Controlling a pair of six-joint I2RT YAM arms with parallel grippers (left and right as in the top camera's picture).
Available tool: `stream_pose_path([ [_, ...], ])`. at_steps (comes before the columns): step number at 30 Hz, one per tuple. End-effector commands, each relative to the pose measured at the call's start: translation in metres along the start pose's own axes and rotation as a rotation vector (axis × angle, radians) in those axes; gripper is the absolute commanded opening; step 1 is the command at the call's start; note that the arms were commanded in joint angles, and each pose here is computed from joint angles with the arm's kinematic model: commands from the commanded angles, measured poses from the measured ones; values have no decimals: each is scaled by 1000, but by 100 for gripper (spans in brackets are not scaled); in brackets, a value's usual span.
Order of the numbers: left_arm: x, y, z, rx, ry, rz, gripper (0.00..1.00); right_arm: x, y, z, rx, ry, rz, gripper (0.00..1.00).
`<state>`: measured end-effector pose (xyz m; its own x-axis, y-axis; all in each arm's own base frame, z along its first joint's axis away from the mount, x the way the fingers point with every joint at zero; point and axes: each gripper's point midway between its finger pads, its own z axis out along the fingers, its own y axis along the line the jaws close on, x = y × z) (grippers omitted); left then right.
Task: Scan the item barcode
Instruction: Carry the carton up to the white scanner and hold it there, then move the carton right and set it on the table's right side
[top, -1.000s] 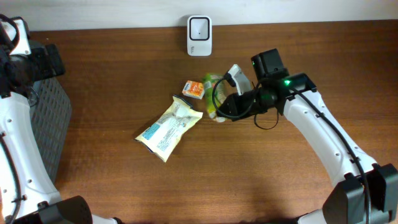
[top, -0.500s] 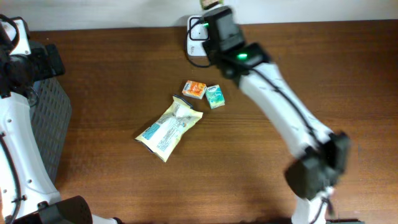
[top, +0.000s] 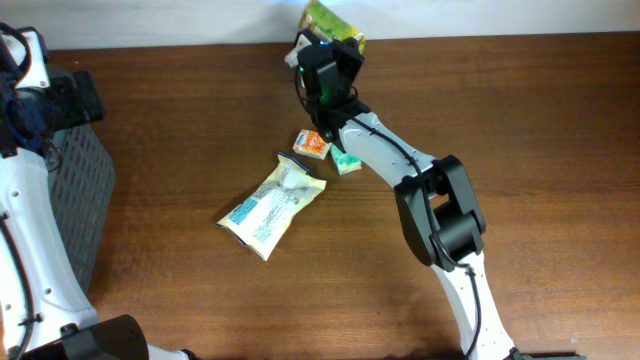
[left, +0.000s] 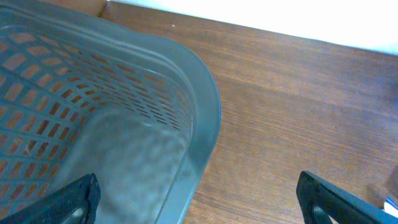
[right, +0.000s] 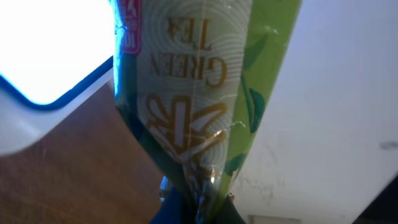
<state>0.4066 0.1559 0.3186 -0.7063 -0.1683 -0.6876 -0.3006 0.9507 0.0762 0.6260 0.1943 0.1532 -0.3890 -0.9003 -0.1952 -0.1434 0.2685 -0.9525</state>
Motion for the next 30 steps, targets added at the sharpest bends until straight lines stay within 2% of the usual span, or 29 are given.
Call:
stream_pose_path([
  [1,-4,3,-9,-9,-24,13,99,1,-12,6,23,-2,-71,4],
  [14,-4,3,-9,-9,-24,13,99,5,-20,8,37,6,-57,4],
  [18,-4,3,-9,-9,-24,13,99,3,-76,-10,114,-1,98,4],
  [24,-4,3,-9,-9,-24,13,99,19,-213,-76,206,-66,425,4],
  [25,-4,3,-9,-9,-24,13,99,28,-228,-93,164,-74,457,4],
  [28,-4,3,-9,-9,-24,13,99,44,-229,-121,6,-92,506,4],
  [30,-4,3,-9,-9,-24,13,99,66,-222,-139,-161,-83,661,4],
])
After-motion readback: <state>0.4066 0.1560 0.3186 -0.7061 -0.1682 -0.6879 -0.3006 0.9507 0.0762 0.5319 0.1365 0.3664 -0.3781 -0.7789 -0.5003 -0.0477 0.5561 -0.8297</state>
